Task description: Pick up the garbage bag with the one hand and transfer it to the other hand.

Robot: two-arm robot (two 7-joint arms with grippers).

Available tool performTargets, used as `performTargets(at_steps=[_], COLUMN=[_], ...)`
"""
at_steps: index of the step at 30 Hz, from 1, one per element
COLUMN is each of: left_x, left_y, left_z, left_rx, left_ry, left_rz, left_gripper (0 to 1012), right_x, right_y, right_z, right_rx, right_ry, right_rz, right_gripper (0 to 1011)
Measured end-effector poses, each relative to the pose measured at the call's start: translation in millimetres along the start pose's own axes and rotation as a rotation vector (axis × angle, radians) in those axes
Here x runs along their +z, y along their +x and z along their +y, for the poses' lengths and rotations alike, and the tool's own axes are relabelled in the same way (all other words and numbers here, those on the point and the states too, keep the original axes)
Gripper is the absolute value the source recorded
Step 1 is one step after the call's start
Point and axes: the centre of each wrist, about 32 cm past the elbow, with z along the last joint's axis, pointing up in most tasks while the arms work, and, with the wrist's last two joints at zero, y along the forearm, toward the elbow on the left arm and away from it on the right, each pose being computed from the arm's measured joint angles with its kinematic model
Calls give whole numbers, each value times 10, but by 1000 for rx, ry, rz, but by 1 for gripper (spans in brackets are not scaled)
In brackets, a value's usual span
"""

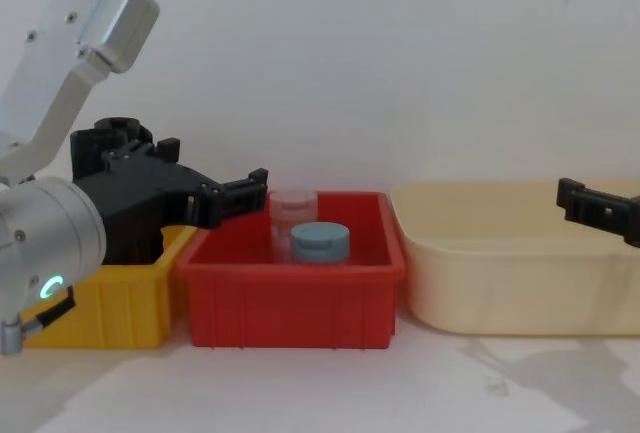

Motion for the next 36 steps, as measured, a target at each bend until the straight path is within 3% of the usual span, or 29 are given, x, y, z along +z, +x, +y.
performTargets(at_steps=[36], left_x=[0], left_y=[0], left_z=[0], left_rx=[0], left_ry=[0], left_rz=[0], left_gripper=[1001], right_x=[0], right_y=[0], right_z=[0], right_rx=[0], right_ry=[0], right_rz=[0], right_gripper=[1001])
